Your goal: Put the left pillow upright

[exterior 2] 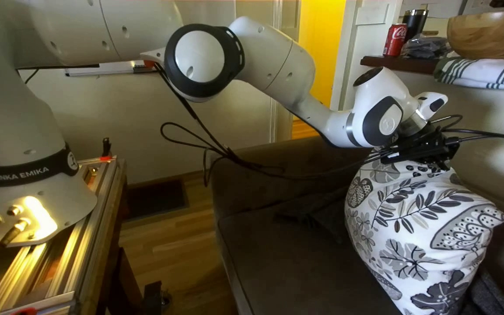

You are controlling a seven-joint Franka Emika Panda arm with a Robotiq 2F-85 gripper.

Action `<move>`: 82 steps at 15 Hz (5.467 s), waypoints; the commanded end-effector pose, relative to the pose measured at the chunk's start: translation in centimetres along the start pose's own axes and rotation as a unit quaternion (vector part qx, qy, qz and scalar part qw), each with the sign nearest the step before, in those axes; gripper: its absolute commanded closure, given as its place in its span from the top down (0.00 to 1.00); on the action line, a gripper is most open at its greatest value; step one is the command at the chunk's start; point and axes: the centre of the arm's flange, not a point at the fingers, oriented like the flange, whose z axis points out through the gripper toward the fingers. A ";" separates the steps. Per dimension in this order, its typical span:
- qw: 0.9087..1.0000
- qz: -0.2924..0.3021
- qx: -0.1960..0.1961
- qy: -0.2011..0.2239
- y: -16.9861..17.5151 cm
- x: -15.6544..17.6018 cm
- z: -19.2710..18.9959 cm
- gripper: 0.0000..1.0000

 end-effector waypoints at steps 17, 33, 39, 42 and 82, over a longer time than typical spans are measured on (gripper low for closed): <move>0.941 0.215 -0.231 0.124 4.7 7.2 2.8 0.02; 0.991 -0.062 -0.112 -0.048 4.3 4.0 2.2 0.02; 0.982 -0.085 -0.108 -0.130 7.4 2.9 -3.8 0.02; 0.972 -0.105 -0.099 -0.187 7.2 1.1 -7.7 0.01; 0.974 -0.066 -0.063 -0.208 -0.6 6.3 -0.3 0.38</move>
